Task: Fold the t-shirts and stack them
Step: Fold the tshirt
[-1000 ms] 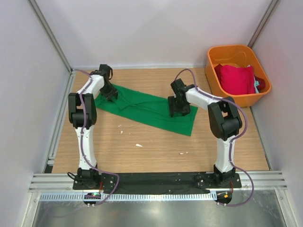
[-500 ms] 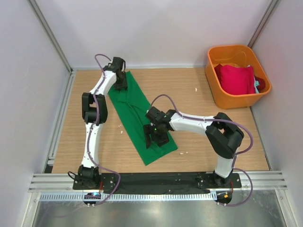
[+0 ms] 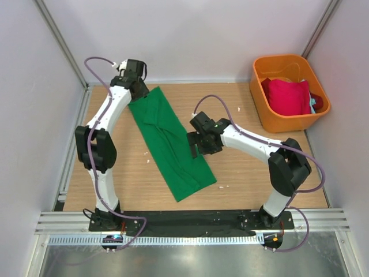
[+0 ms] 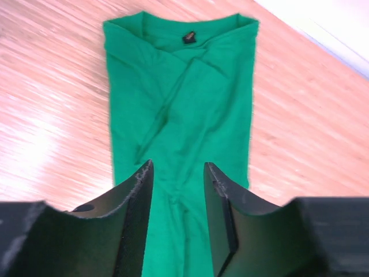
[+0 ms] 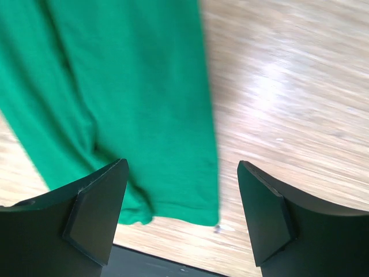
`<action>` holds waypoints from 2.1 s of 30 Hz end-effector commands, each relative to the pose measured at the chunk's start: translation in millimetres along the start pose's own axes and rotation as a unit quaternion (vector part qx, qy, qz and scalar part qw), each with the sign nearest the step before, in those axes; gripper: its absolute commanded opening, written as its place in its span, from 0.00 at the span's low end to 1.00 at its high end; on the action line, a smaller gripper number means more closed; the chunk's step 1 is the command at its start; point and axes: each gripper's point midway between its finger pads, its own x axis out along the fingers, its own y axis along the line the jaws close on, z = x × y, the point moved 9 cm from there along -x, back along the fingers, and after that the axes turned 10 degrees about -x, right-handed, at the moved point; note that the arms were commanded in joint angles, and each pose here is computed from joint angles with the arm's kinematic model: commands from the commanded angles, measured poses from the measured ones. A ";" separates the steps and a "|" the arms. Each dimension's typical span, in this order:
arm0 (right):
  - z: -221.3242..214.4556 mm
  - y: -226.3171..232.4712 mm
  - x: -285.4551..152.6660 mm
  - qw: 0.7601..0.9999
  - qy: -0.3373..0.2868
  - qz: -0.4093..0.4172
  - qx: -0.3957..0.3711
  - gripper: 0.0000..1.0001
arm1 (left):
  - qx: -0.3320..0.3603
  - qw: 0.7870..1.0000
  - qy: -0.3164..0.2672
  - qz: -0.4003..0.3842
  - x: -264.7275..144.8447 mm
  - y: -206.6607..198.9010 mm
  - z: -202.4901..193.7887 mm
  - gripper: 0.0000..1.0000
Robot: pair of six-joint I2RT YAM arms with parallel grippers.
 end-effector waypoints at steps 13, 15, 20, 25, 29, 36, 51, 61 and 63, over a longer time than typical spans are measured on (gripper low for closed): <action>2.4 -3.1 -25.5 0.998 -0.050 0.042 -0.009 0.79 | -0.100 0.990 0.057 0.075 110.8 -17.1 -94.8 0.39; 1.4 3.2 -16.1 0.997 -0.039 0.059 -0.012 0.76 | -0.082 0.990 0.079 0.086 128.2 -15.4 -108.0 0.38; 3.9 17.5 0.2 0.996 -0.036 0.082 -0.008 0.65 | -0.032 0.992 0.123 0.015 146.7 -45.6 -115.0 0.29; 5.4 36.2 12.3 0.994 -0.030 0.105 -0.005 0.61 | 0.044 0.982 0.169 -0.079 144.3 -86.5 -145.3 0.32; 3.0 42.7 18.3 0.994 -0.018 0.111 0.008 0.61 | 0.075 0.975 0.176 -0.113 123.9 -99.4 -147.0 0.34; -7.8 36.7 8.9 0.995 -0.019 0.101 0.002 0.69 | 0.092 0.981 0.091 -0.148 30.9 -110.8 -73.4 0.48; -77.0 -13.2 -15.7 0.990 0.036 0.115 0.073 0.70 | 0.058 0.965 0.239 -0.093 -128.8 36.6 -127.6 0.50; -116.9 -16.6 -12.9 0.962 0.072 0.232 0.124 0.66 | -0.050 0.922 0.377 -0.069 -168.7 125.5 -257.8 0.52; -121.9 -16.4 -12.5 0.961 0.074 0.236 0.125 0.66 | -0.040 0.928 0.366 -0.056 -168.2 131.5 -265.7 0.52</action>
